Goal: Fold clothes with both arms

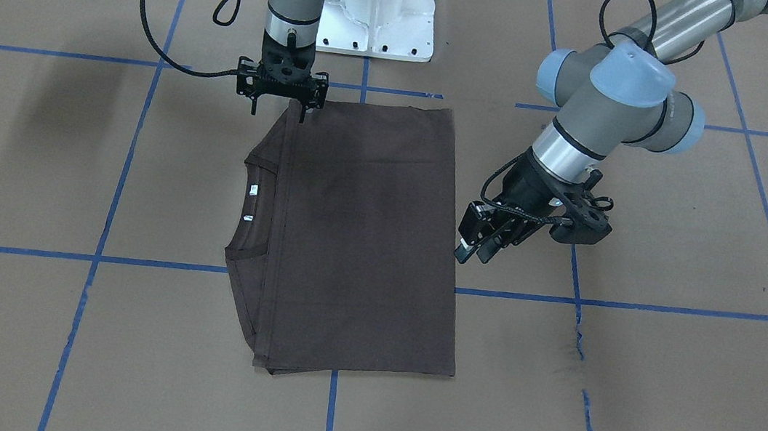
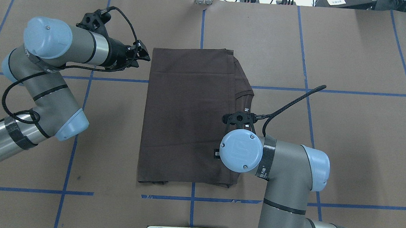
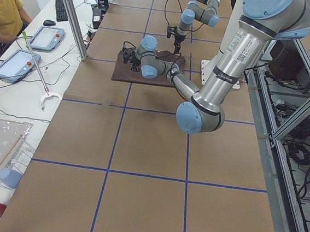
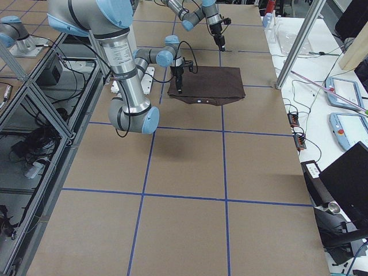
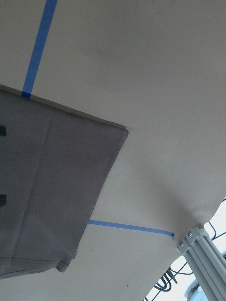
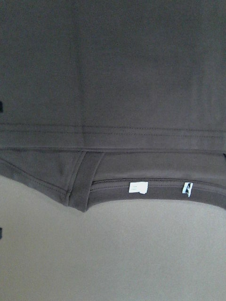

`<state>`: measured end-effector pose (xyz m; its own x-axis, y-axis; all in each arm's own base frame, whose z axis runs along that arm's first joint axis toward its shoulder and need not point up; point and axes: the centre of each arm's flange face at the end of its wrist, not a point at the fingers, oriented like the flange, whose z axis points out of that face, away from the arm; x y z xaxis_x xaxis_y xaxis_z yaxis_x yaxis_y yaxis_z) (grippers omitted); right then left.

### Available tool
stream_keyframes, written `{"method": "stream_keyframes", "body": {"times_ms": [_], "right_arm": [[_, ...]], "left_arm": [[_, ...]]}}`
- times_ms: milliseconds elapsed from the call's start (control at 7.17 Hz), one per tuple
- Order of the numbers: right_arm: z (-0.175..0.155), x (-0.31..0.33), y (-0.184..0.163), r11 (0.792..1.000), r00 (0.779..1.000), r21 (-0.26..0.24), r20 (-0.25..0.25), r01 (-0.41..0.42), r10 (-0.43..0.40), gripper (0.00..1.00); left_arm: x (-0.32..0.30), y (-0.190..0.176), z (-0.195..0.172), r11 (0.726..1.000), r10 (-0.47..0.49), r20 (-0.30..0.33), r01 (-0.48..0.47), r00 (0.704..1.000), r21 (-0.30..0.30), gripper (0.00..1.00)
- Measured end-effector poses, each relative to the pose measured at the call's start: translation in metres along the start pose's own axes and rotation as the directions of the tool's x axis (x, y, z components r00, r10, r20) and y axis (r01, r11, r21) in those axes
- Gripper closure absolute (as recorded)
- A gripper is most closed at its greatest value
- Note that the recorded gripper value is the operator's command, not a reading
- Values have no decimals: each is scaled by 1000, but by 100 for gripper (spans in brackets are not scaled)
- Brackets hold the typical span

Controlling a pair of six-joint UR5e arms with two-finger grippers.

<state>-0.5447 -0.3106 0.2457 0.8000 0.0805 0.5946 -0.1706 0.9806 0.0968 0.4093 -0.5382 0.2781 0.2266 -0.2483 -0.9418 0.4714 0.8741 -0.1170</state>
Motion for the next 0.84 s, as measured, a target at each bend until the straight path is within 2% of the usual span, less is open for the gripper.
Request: {"method": "stream_keyframes", "body": {"times_ms": [139, 279, 418, 558, 837], "right_arm": [[3, -7, 9, 979, 976, -11, 66, -206, 206, 34], [9, -12, 20, 930, 923, -43, 109, -366, 368, 34], [12, -14, 26, 892, 884, -64, 122, -447, 451, 34], [14, -13, 30, 871, 862, -74, 122, -486, 491, 34], [19, -7, 32, 856, 849, -80, 112, -510, 517, 34]], "left_arm": [[0, -3, -3, 1000, -2, 2, 2, 1000, 5, 48], [0, -5, -4, 1000, -4, 3, 4, 1000, 7, 48], [-1, -5, -4, 1000, -5, 4, 5, 1000, 8, 48], [-1, -5, -4, 1000, -5, 4, 5, 1000, 8, 48], [0, -5, -4, 1000, -5, 3, 5, 1000, 8, 48]]}}
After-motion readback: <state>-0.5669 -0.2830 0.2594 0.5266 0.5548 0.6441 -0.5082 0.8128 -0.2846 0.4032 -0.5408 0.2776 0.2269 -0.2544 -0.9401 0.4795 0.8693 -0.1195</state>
